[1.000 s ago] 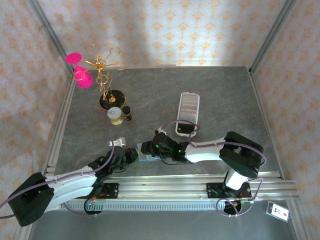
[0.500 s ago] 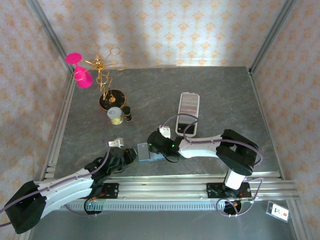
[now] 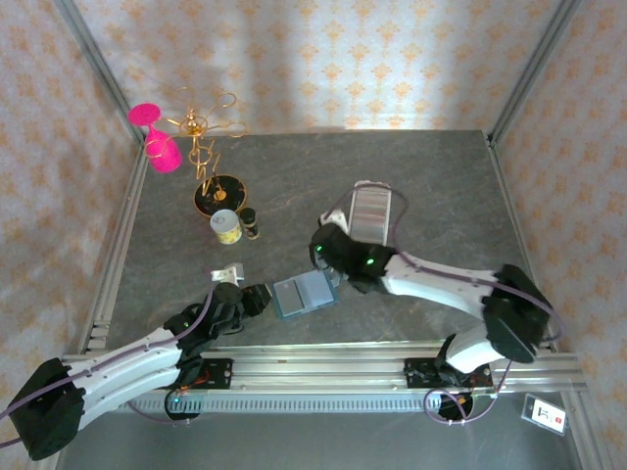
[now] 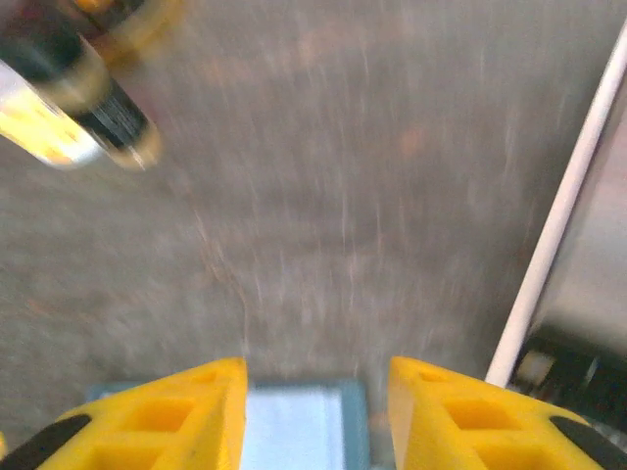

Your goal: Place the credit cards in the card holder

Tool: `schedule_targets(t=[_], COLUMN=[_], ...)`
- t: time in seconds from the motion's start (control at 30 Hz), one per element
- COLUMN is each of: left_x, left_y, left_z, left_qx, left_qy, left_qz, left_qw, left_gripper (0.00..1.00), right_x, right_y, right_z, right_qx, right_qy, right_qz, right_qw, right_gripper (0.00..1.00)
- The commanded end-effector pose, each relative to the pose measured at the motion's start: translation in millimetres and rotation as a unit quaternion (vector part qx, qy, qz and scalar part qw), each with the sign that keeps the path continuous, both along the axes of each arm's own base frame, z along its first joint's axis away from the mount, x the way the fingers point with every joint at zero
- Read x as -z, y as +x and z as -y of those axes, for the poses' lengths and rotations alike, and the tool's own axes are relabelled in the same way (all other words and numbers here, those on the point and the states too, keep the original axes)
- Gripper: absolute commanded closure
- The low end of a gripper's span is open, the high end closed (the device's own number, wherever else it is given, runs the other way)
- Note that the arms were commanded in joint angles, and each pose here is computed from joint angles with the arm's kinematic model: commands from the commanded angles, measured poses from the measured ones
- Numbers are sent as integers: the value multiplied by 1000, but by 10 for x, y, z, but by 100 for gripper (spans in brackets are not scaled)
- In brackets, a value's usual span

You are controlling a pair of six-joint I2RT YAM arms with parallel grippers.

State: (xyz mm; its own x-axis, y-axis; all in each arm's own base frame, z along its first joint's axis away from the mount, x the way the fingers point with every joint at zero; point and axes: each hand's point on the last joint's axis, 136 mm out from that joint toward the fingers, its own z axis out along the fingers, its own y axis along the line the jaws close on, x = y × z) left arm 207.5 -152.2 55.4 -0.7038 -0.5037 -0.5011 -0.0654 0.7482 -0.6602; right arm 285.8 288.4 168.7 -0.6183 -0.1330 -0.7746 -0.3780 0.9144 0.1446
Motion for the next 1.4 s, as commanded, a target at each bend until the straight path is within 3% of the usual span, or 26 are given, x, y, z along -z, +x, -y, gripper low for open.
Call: schedule_targets(t=[0.0,0.1,0.2,0.33,0.57,0.73,0.9,1.07,1.37], left_x=[-139,-209,-266,-341,-436,-230,-23,187,424], left_y=[45,45,44,18,-132,-223,-268,-223,-224], left_z=[15,75,131,252,640,753,771,566,421], left_qx=[5,17,30,56,147,174,191,158,134], left_qy=[-1,-15,-22,-52,-111,-67,-13,50,88], left_qz=[21,31,35,42,26,0,-30,-47,-71], left_qw=[1000,999,999,996,983,983,981,985,984], left_gripper=[70,69,69,69,78,82,86,85,86], right_x=[-650,-698,-526,-221,133,327,389,565,757], right_y=[113,63,145,359,520,614,598,591,593], right_z=[19,175,459,880,1130,1191,1115,1126,1124], right_qx=[-131,-233,-289,-334,-351,-353,-370,-375,-386], right_qy=[-58,-174,-249,-278,-330,-366,-360,-370,-408], right_qz=[156,236,225,148,144,134,130,111,89], right_qw=[977,927,896,888,864,851,847,842,822], right_gripper=[55,50,44,42,23,21,22,21,17])
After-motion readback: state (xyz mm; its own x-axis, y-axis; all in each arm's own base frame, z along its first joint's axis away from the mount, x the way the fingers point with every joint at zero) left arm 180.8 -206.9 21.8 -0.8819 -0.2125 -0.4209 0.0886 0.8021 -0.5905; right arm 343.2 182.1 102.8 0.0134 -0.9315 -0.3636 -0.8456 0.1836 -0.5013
